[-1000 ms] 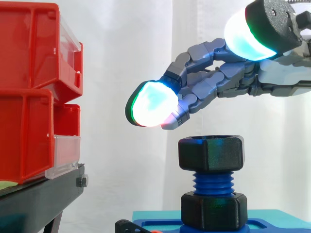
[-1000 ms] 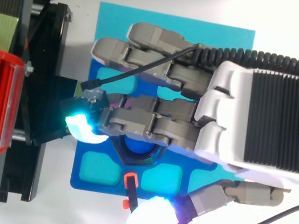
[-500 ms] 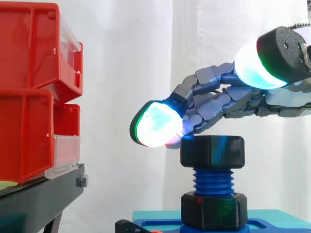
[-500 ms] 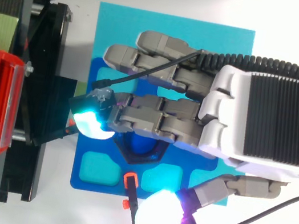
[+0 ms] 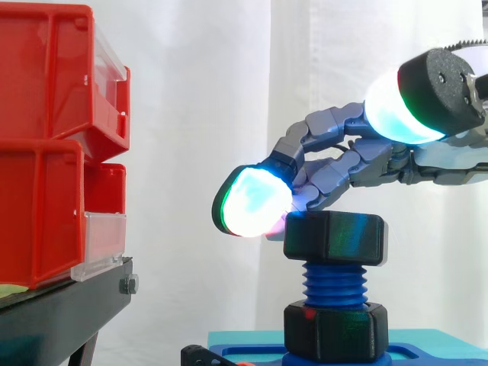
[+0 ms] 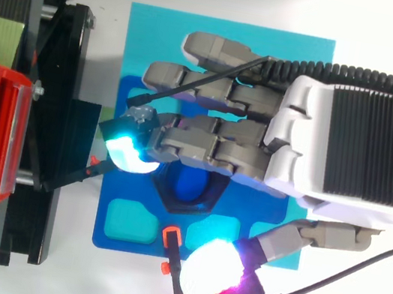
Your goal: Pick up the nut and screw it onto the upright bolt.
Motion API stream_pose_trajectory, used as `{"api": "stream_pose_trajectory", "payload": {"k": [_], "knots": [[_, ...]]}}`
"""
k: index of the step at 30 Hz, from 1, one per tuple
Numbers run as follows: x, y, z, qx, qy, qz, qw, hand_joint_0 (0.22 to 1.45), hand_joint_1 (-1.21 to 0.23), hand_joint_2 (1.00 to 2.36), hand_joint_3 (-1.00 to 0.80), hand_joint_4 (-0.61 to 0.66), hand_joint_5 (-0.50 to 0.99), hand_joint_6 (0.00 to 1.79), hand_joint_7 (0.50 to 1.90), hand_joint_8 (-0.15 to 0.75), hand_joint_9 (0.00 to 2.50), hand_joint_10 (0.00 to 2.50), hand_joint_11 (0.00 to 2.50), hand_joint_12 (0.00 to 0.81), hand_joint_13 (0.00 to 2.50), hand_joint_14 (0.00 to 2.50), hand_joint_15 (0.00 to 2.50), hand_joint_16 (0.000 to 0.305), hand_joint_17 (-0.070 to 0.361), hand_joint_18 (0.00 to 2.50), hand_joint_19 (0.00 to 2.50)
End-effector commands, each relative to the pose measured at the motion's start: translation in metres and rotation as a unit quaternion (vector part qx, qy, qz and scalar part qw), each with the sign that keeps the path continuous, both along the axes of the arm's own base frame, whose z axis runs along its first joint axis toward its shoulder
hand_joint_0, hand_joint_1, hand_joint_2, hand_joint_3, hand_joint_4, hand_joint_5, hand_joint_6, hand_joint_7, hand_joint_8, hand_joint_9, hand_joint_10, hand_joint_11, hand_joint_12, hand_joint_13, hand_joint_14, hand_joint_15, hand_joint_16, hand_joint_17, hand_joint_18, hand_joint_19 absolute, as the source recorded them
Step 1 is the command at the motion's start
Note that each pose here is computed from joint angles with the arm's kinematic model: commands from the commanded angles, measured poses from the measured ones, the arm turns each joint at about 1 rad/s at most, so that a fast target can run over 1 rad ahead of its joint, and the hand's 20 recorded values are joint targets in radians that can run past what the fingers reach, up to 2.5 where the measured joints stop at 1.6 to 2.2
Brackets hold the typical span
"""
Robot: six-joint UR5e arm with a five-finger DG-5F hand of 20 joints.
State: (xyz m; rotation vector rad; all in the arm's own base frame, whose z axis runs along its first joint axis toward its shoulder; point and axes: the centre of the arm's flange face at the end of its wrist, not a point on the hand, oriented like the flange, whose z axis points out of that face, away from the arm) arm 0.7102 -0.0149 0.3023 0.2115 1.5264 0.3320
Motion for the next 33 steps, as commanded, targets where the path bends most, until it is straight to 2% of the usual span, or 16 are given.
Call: {"api": "stream_pose_trajectory", "payload": {"k": [1, 5, 13, 26, 28, 33], "knots": [[-0.001, -0.004, -0.001, -0.003, 0.003, -0.003, 1.0000, 0.49, -0.19, 1.00, -0.50, 0.21, -0.11, 0.50, 0.95, 0.242, 0.45, 0.00, 0.00, 0.302, 0.27, 0.00, 0.00, 0.036, 0.081, 0.00, 0.00], [-0.002, -0.008, -0.001, -0.004, 0.005, -0.003, 1.0000, 0.49, -0.19, 1.00, -0.50, 0.22, -0.11, 0.50, 0.97, 0.244, 0.47, 0.00, 0.00, 0.300, 0.27, 0.00, 0.00, 0.035, 0.078, 0.00, 0.00], [-0.002, -0.012, -0.001, -0.004, 0.007, -0.003, 1.0000, 0.50, -0.20, 1.00, -0.50, 0.18, -0.08, 0.50, 1.17, 0.253, 0.52, 0.00, 0.00, 0.296, 0.30, 0.00, 0.00, 0.033, 0.074, 0.00, 0.00], [-0.002, -0.020, 0.000, -0.004, 0.006, -0.006, 1.0000, 0.52, -0.24, 1.00, -0.50, 0.18, -0.02, 0.50, 1.37, 0.269, 0.71, 0.00, 0.00, 0.270, 0.39, 0.00, 0.00, 0.027, 0.061, 0.00, 0.00], [-0.002, -0.022, 0.001, -0.004, 0.006, -0.006, 1.0000, 0.52, -0.24, 1.00, -0.50, 0.17, 0.00, 0.50, 1.47, 0.266, 0.77, 0.00, 0.00, 0.268, 0.38, 0.00, 0.00, 0.027, 0.060, 0.00, 0.00], [0.000, -0.024, 0.006, -0.005, 0.001, -0.002, 1.0000, 0.53, -0.23, 1.00, -0.50, 0.10, 0.04, 0.54, 1.39, 0.252, 0.96, 0.00, 0.00, 0.240, 0.48, 0.00, 0.00, 0.021, 0.048, 0.05, 0.00]]}}
